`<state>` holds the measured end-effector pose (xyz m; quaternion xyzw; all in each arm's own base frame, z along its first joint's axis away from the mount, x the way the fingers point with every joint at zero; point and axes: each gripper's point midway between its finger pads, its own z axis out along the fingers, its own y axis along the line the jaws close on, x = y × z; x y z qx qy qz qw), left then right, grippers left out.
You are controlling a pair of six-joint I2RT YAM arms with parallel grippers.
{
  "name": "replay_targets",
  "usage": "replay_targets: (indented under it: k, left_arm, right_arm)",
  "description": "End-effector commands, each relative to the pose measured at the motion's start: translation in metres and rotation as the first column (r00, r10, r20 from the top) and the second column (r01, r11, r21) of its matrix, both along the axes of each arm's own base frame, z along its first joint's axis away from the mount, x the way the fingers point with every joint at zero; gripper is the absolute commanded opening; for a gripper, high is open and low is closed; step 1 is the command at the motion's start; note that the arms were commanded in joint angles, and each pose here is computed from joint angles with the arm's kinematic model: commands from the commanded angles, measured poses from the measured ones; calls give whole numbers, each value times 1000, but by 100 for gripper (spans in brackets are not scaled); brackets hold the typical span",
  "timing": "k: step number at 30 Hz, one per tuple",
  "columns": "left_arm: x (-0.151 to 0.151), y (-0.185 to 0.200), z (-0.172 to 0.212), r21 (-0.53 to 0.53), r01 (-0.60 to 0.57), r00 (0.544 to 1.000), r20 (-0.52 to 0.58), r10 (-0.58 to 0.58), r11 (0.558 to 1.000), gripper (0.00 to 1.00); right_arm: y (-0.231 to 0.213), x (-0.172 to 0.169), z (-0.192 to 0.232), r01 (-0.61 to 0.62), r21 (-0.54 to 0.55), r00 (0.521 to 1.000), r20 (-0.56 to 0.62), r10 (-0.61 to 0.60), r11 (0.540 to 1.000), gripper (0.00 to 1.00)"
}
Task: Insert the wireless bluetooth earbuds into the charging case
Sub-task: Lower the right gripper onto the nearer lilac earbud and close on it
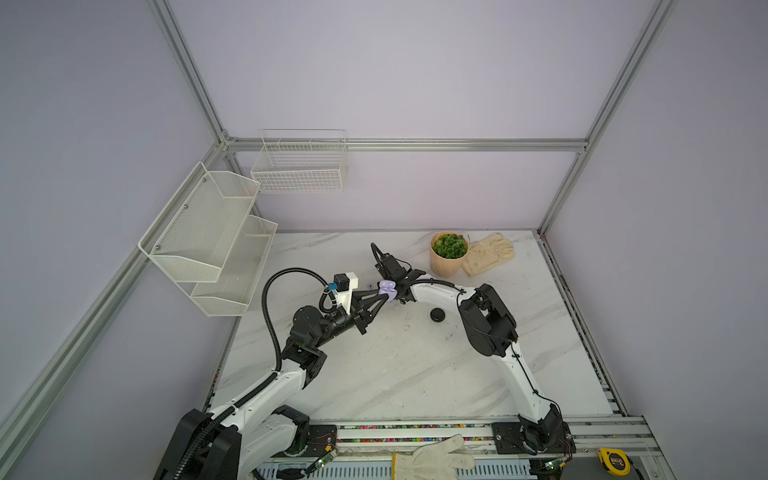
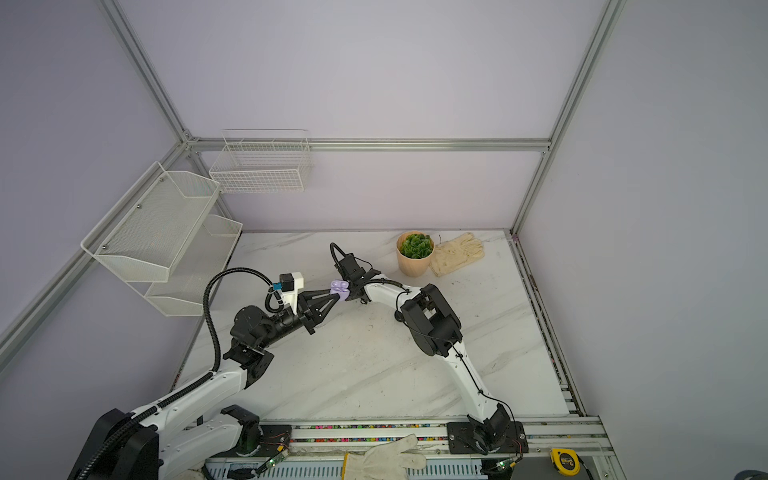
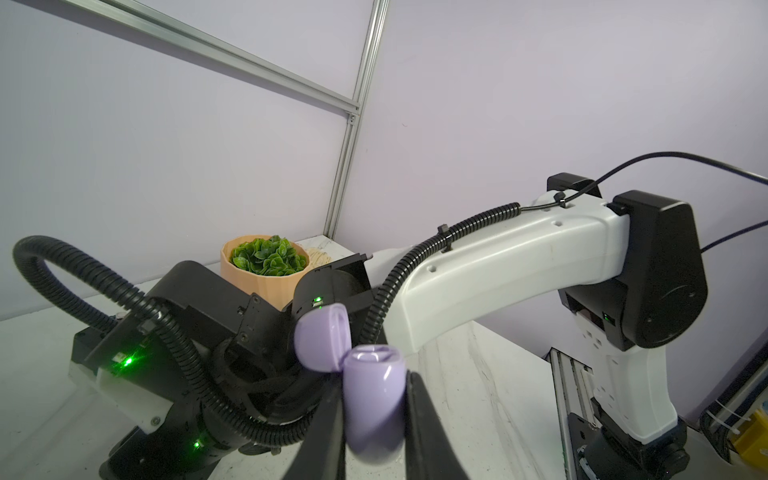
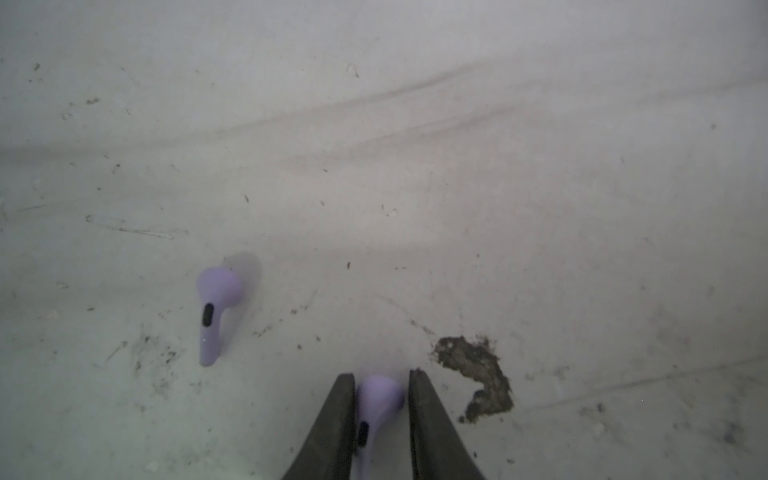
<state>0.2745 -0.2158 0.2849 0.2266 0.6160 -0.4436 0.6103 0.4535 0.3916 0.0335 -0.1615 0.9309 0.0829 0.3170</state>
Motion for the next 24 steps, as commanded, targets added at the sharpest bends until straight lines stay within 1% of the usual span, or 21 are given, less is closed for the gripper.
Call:
replay_targets:
  k: [1, 13, 24]
  left_arm:
    - [-5, 5, -3, -9, -5, 1000, 9, 5, 1000, 0]
    - [-5, 5, -3, -12, -9, 1000, 6, 9, 1000, 0]
    - [-6, 7, -3, -19, -19, 1000, -1, 19, 1000, 0]
  right_arm:
    - [-3, -8, -8, -2, -45, 1000, -23, 1, 999, 25]
    - [-7, -11, -2, -2, -49, 1000, -16, 2, 999, 21]
    - [-13, -18, 5, -3, -36, 1000, -20, 2, 999, 20]
